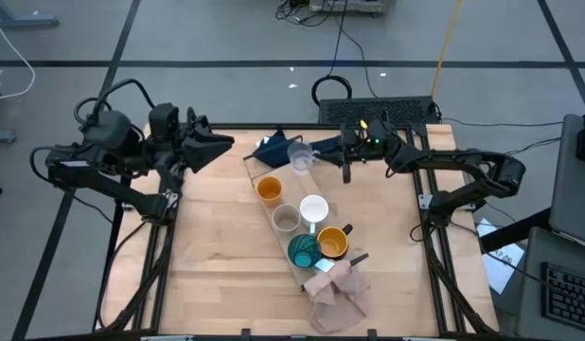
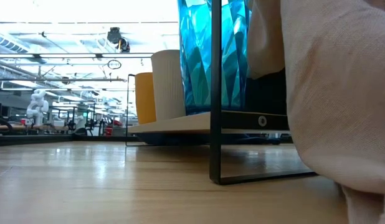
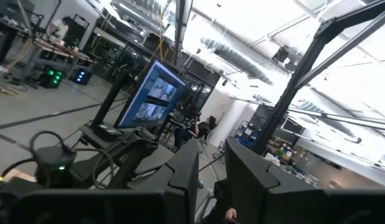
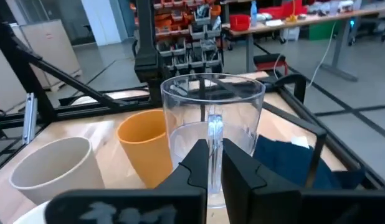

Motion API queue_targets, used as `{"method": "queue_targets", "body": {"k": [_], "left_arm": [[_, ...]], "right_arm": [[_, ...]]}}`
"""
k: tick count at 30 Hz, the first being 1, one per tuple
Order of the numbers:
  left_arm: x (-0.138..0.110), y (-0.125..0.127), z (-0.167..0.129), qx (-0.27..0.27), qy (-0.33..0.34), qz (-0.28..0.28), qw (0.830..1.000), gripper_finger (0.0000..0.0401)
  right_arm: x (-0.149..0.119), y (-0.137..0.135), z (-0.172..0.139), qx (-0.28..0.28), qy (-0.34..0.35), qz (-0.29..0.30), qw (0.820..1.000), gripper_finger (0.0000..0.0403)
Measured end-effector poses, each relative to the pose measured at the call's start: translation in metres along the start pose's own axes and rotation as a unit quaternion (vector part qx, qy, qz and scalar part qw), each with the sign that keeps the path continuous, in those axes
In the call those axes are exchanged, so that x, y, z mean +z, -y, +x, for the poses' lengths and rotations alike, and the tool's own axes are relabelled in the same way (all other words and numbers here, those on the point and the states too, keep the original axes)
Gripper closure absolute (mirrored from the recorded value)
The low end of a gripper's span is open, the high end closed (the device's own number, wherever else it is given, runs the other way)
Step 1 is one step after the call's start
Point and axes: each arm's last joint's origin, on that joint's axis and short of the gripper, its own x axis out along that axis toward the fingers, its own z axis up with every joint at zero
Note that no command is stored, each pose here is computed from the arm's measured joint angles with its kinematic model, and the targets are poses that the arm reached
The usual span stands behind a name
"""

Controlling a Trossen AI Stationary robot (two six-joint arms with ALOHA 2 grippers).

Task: Stack small to large cups/mugs on shelf
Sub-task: Put the transparent mug on the shelf

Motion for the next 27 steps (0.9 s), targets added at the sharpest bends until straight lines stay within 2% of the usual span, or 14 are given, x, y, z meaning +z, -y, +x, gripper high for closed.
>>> {"method": "queue_targets", "body": {"k": [3, 12, 27], "left_arm": [[-0.001, -0.001, 0.001, 0.004, -0.001, 0.003, 1.000, 0.0322], [0.000, -0.001, 0.001, 0.015, 0.006, 0.002, 1.000, 0.0323], [0.000, -0.001, 0.001, 0.013, 0.009, -0.001, 1.000, 0.0323]], "right_arm": [[-0.005, -0.004, 0.000, 0.004, -0.002, -0.011, 1.000, 0.0393], [-0.035, -0.005, -0.004, -0.007, -0.035, 0.012, 0.999, 0.0393], [-0.064, -0.008, 0.021, 0.021, -0.035, 0.003, 0.999, 0.0393]]}}
